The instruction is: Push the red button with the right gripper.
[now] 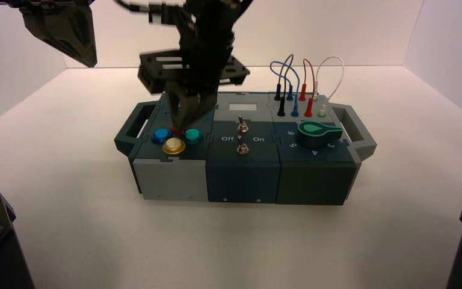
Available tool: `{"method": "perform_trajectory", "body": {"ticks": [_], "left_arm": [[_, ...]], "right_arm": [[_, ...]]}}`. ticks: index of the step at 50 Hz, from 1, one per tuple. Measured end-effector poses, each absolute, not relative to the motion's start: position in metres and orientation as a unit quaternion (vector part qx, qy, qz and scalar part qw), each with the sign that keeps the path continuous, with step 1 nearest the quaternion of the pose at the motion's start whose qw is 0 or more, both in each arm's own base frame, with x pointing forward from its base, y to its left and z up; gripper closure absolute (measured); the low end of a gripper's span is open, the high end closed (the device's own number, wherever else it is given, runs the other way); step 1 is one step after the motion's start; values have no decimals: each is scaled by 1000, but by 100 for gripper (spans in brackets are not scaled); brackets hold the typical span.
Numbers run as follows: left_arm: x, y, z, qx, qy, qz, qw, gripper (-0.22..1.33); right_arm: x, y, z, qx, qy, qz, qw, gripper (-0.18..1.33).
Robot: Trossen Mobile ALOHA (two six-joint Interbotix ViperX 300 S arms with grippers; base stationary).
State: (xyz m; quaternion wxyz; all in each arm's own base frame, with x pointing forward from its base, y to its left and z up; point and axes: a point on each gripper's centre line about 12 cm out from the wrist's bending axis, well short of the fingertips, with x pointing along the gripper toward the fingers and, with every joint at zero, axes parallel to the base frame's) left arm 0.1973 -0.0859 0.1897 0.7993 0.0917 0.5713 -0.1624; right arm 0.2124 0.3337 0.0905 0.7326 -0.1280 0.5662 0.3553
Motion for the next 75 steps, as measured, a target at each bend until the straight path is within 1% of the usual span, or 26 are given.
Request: {"method": "perform_trajectory", "body": {"ticks": [9,21,34,38,48,62,75], "left_arm": [[197,-86,190,93,570,-164,799,128],[198,-86,190,93,567,-164,802,128],[198,-87,190,94,566,-166,802,128],[198,-86,190,95,566,-165,802,128],[198,-86,191,95,564,-166,803,128],[198,-86,191,95,564,-166,804,128],[198,-86,192,94,563,-166,804,128]], "right_arm": [[214,336,89,-126,568,355,732,130],[215,336,94,-120,566,353,735,129],[221,334,114,-101,551,354,749,129],[222,333,117,-99,547,355,752,129],[222,333,117,-99,548,354,751,129],[223,332,99,-108,563,345,743,129],[226,332,95,-109,564,342,744,129]]}}
